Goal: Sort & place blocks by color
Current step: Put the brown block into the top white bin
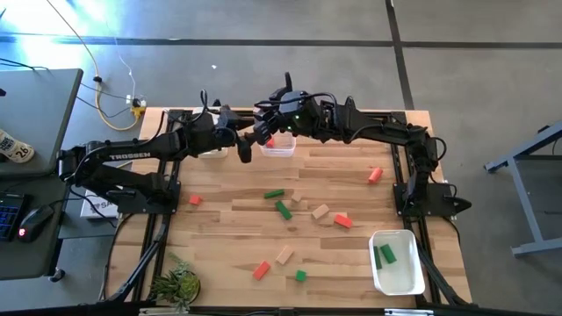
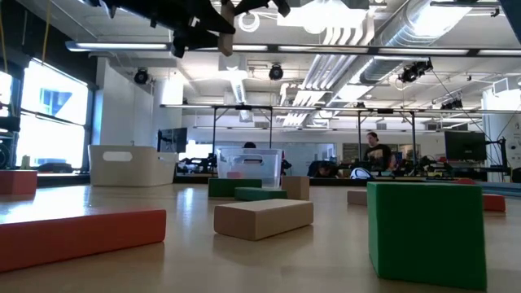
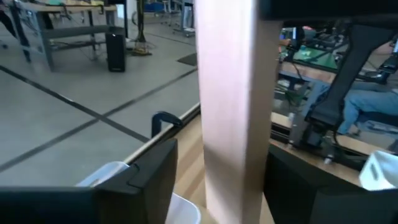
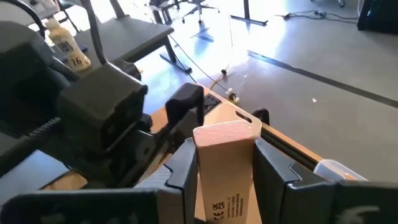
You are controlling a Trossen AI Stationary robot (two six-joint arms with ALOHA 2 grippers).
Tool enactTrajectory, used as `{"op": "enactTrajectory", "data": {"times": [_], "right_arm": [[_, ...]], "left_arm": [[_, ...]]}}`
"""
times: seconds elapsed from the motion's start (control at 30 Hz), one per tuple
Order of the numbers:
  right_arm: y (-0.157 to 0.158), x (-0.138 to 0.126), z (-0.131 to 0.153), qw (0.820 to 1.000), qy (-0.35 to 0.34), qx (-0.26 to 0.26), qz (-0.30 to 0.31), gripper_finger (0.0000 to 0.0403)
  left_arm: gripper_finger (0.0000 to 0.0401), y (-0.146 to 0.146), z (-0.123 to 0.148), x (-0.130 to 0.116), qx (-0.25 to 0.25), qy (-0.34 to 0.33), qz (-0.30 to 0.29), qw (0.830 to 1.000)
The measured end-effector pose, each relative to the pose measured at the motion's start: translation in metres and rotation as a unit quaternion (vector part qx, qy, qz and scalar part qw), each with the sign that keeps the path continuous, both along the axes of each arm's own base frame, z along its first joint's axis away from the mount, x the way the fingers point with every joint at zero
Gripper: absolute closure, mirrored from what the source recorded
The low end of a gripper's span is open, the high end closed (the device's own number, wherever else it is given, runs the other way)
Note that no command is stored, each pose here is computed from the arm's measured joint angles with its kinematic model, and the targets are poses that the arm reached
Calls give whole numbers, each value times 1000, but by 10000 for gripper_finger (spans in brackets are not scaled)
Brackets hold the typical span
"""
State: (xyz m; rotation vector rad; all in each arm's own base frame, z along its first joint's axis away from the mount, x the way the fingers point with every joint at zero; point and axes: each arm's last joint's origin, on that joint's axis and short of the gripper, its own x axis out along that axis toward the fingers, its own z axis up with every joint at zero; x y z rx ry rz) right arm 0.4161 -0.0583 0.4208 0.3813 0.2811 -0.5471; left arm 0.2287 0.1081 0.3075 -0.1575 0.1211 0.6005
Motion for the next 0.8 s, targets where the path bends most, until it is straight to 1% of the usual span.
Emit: {"op": "enactTrajectory", "data": {"times": [0.17,0.37,0.43,0.5,0.6,0.8], "right_arm": [[-4,0,1,1000,-3,-3,8,312],[-13,-1,1,1000,-1,-2,10,315],[-12,-1,0,1000,8,-7,24,332],[-13,-1,0,999,11,-15,35,340],[-16,-2,0,999,15,-22,41,352],[-21,-3,0,997,31,-51,43,379]], "left_arm": [[250,4,1,-2,8,1,9,1000],[316,9,1,-4,16,6,18,1000],[340,10,1,-5,21,10,20,1000],[355,11,1,-5,22,10,24,999],[371,10,1,-5,21,11,21,999],[371,10,-3,-6,16,27,32,999]]}}
